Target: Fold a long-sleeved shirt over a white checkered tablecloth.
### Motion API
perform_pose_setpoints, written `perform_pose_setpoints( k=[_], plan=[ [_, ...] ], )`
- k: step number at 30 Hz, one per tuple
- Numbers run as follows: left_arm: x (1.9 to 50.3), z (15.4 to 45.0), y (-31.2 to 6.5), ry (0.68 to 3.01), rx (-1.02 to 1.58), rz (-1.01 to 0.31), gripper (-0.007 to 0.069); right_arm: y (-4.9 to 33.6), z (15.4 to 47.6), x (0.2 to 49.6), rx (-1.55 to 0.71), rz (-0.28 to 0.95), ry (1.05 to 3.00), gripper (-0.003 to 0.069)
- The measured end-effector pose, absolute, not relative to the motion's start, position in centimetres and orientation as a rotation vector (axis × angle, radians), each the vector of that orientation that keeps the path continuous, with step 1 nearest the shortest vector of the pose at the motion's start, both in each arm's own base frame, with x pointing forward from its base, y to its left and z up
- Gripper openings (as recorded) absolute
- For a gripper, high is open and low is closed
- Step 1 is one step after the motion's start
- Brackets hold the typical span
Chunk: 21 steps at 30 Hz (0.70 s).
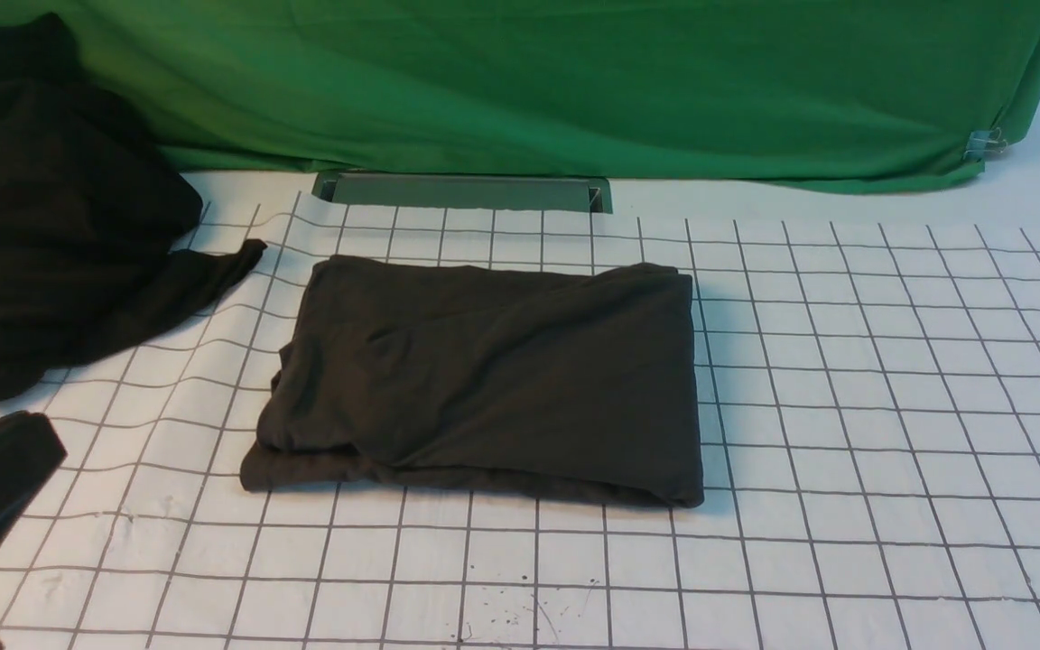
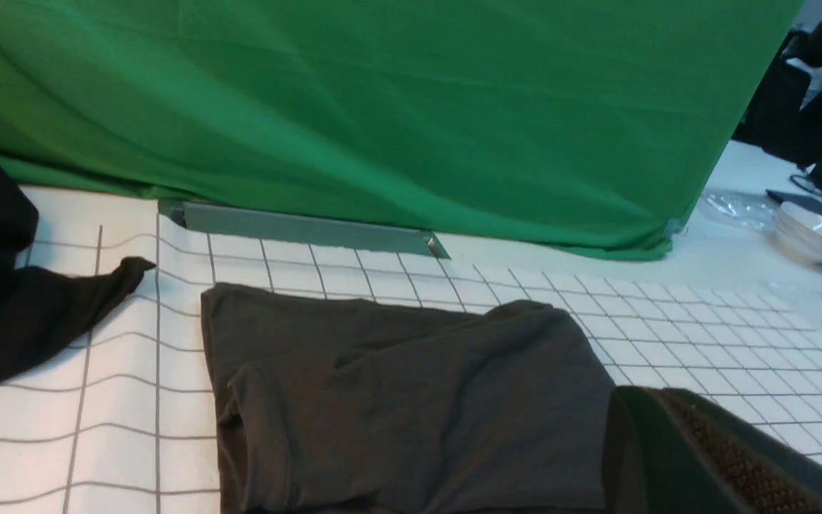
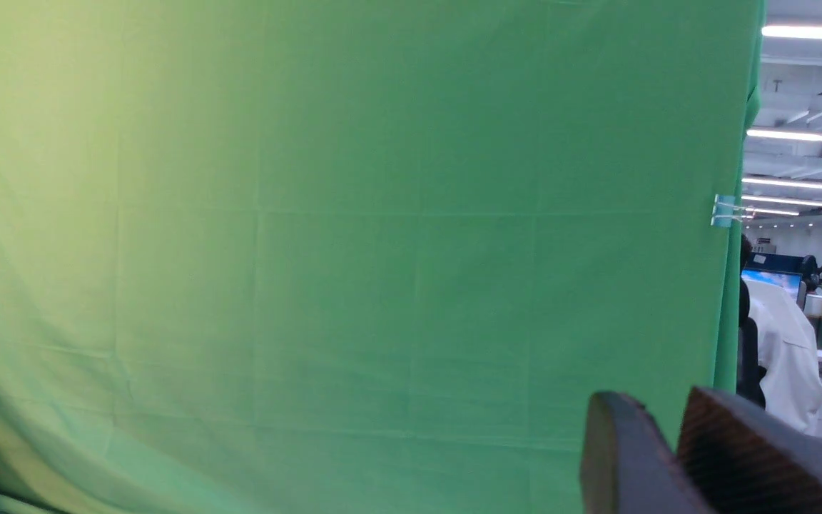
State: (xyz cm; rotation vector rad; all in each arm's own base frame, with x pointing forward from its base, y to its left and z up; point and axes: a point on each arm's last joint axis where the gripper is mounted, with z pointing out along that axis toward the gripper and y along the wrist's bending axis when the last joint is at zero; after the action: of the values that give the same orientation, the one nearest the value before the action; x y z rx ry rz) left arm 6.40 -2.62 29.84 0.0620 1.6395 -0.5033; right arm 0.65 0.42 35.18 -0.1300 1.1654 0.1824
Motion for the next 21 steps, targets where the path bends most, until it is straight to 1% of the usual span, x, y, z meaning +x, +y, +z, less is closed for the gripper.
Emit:
perform_pose_setpoints(
  k=[4, 12, 19, 21],
  plan=[
    [5.89, 30.10, -2.45, 1.602, 0.059, -0.510, -0.0003, 0.42, 35.16, 0.66, -0.130, 0.182, 1.166, 0.0137],
    [5.90, 30.00, -2.43, 1.603, 0.065, -0.499, 0.0000, 0.42, 35.16, 0.66, -0.130, 0.182, 1.166, 0.0157],
    [5.96, 29.95, -2.25, 1.599, 0.116, -0.418, 0.0001, 0.42, 35.16, 0.65, -0.130, 0.182, 1.166, 0.0168],
    [6.03, 29.82, -2.16, 1.596, 0.143, -0.373, 0.0001, 0.42, 35.16, 0.65, -0.130, 0.182, 1.166, 0.0176]
  ],
)
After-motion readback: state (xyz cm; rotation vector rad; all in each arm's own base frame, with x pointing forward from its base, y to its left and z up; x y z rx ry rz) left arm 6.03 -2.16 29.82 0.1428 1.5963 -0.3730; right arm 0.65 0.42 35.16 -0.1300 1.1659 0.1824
